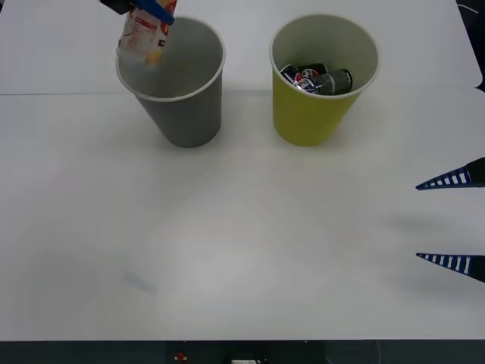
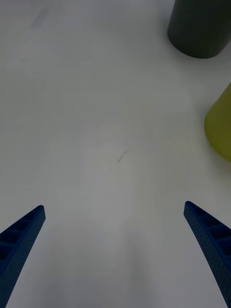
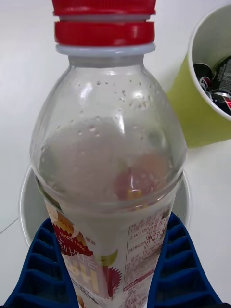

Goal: Put the can into the green bin and the plastic bottle into the gray bin

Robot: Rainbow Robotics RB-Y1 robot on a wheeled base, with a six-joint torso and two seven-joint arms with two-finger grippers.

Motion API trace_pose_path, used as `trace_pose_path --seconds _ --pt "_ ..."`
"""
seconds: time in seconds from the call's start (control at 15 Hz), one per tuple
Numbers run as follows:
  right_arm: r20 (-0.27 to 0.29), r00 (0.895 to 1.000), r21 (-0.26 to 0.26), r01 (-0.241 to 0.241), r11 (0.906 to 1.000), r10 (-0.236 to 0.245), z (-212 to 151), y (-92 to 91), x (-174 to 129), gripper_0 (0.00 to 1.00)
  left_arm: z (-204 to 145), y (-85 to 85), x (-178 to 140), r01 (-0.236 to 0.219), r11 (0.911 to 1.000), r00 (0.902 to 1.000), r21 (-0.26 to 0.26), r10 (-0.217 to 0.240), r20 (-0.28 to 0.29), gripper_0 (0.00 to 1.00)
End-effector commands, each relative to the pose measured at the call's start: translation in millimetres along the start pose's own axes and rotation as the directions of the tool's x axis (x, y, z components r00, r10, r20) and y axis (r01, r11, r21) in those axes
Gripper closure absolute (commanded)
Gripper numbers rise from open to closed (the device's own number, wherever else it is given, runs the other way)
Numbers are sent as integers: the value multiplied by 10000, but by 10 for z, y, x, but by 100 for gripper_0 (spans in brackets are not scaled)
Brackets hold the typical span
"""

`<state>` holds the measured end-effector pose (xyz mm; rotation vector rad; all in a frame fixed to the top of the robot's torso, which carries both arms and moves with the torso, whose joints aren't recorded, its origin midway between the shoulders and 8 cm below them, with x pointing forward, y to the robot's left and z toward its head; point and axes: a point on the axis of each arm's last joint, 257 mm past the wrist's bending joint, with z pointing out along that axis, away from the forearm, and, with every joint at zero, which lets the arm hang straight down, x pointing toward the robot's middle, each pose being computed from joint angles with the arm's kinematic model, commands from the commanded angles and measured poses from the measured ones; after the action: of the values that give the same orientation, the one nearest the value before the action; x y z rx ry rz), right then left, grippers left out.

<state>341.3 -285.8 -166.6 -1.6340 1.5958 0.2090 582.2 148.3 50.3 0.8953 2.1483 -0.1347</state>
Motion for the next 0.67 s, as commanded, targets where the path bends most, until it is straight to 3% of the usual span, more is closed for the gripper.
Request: trace_pose_path --seconds 0.07,0.13,0.2,0.27,0.4,0.53,0.67 --pt "0 10000 0 0 10000 0 0 0 0 0 79 -14 -13 -159 9997 9999 -166 158 -31 86" --pt "0 10000 0 0 10000 0 0 0 0 0 87 -21 -17 -213 9996 9998 -167 213 -32 36" --pt "0 10000 0 0 10000 0 0 0 0 0 90 -24 -18 -233 9996 9997 -167 233 -32 7" --pt "0 10000 0 0 10000 0 0 0 0 0 94 -31 -20 -252 9996 9997 -153 252 -30 0" --pt "0 10000 0 0 10000 0 0 0 0 0 102 -63 -40 -350 9994 9994 -58 350 35 0" --pt "0 10000 0 0 10000 0 0 0 0 0 78 -68 -96 -1037 9946 9941 39 1035 334 0" --pt "0 10000 0 0 10000 0 0 0 0 0 16 -75 -68 -1201 9913 9902 540 1157 784 0"
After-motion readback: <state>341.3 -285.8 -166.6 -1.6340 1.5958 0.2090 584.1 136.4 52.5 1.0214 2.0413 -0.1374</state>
